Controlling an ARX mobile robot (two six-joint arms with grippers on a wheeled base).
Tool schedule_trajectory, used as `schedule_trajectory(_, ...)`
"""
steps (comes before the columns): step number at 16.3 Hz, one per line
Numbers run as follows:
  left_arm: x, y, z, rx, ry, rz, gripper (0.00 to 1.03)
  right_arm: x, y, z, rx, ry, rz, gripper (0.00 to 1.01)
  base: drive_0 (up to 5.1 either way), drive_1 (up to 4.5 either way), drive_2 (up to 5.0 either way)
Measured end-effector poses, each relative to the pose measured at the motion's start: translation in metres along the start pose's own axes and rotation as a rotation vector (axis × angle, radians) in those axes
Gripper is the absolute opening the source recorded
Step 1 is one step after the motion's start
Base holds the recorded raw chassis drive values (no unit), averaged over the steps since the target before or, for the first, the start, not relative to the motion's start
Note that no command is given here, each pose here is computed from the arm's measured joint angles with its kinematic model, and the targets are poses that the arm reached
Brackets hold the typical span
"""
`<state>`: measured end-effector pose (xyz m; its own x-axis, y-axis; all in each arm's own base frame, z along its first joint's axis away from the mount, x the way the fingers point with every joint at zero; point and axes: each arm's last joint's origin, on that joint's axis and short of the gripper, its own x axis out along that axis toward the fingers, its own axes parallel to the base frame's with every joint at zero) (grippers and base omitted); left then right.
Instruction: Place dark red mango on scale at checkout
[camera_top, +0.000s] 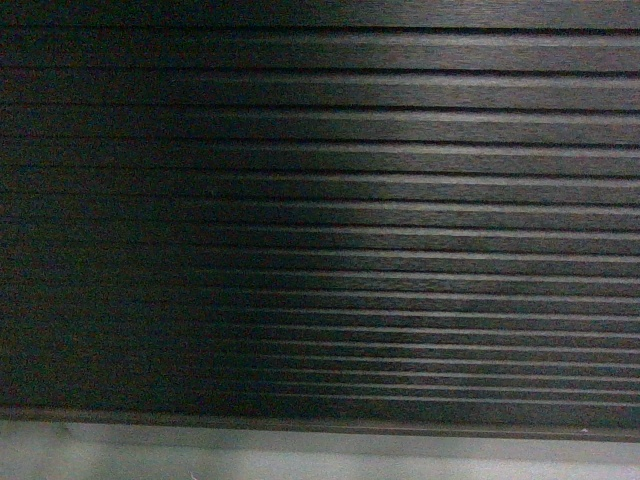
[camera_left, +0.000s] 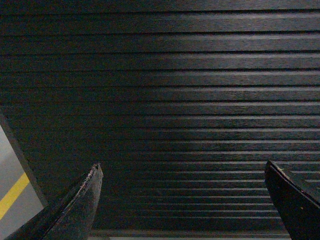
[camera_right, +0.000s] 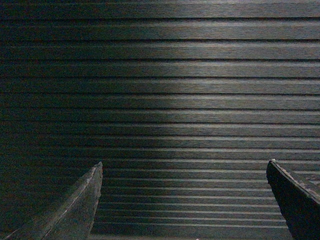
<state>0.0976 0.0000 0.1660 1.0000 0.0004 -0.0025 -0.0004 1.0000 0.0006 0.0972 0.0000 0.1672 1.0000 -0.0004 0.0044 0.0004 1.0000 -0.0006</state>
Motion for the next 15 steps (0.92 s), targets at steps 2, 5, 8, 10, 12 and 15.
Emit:
schedule_trajectory(2, 0.0000, 0.0000, 0.0000, 0.000, 0.000, 0.000, 0.98, 0.0000, 0.0000, 0.0000, 0.000, 0.000, 0.000, 0.98, 0.0, 0.00, 0.0)
schedule_trajectory(5, 0.0000, 0.0000, -0.0002, -0.001, 0.002, 0.000, 0.98, 0.0000, 0.0000, -0.0001, 0.000, 0.002, -0.001, 0.98, 0.0, 0.00, 0.0)
schedule_trajectory(8, 0.0000, 0.0000, -0.0001, 0.000, 0.001, 0.000, 0.98, 0.0000, 0.0000, -0.0001, 0.001, 0.001, 0.000, 0.98, 0.0, 0.00, 0.0)
schedule_trajectory(10, 0.0000, 0.0000, 0.0000, 0.000, 0.000, 0.001, 0.98, 0.0000, 0.0000, 0.0000, -0.001, 0.000, 0.002, 0.98, 0.0, 0.00, 0.0)
schedule_trajectory(12, 0.0000, 0.0000, -0.0001, 0.000, 0.001, 0.000, 0.98, 0.0000, 0.0000, 0.0001, 0.000, -0.001, 0.000, 0.98, 0.0, 0.00, 0.0)
schedule_trajectory(15, 0.0000, 0.0000, 0.0000, 0.000, 0.000, 0.001, 0.98, 0.0000, 0.0000, 0.0000, -0.001, 0.000, 0.000, 0.98, 0.0, 0.00, 0.0)
